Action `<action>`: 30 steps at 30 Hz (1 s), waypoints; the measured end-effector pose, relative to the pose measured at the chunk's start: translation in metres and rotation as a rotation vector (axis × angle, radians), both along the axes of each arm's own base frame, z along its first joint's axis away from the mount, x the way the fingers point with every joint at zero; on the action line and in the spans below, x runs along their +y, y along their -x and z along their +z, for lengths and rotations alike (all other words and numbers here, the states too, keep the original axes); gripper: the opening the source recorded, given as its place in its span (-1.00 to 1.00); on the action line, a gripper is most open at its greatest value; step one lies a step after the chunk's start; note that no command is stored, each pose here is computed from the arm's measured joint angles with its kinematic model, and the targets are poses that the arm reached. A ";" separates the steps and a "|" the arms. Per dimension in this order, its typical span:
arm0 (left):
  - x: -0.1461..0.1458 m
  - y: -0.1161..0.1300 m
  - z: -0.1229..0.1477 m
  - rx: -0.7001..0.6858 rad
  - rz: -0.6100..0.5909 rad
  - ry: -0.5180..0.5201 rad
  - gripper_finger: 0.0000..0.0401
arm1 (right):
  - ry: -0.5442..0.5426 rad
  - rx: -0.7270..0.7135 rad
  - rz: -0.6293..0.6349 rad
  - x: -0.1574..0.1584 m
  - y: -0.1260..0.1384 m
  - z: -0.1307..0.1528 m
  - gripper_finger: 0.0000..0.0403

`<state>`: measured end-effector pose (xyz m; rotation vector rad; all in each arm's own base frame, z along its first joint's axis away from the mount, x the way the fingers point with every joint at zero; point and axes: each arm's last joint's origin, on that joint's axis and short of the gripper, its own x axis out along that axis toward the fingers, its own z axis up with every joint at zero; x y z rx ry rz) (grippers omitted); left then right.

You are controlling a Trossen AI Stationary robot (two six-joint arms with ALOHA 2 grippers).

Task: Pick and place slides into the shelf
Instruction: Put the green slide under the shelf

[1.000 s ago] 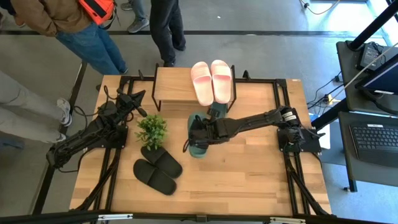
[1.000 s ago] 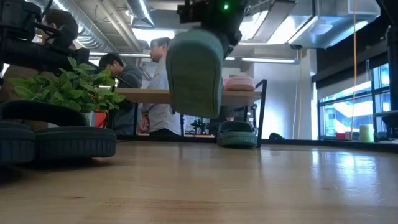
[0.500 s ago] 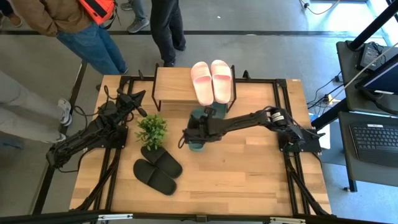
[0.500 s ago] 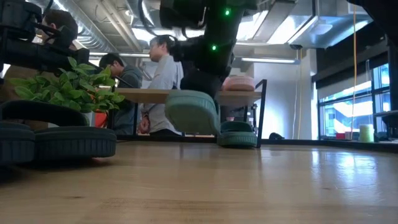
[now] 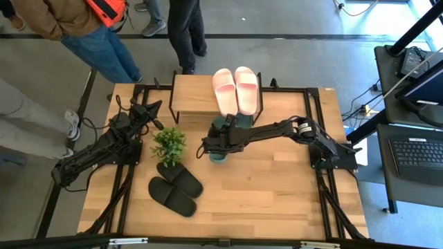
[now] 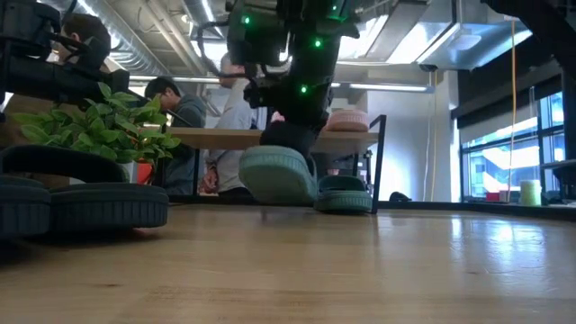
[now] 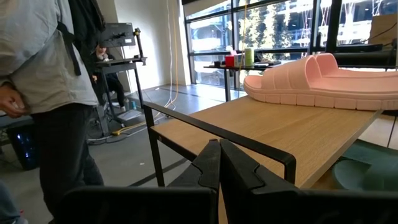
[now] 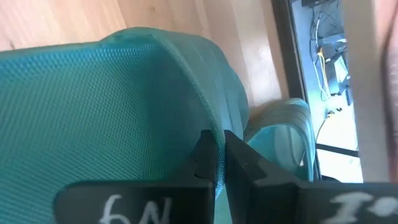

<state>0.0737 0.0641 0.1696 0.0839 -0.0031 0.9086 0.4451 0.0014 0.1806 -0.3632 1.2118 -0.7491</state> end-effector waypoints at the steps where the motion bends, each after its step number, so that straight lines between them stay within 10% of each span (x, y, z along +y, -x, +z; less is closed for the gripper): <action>1: 0.000 0.000 0.000 0.000 0.000 0.000 -1.00 | 0.003 0.003 -0.002 -0.001 -0.001 -0.002 -0.94; 30: 0.000 0.000 0.000 0.000 0.000 0.000 -1.00 | 0.003 0.074 0.010 -0.011 -0.001 -0.013 -0.73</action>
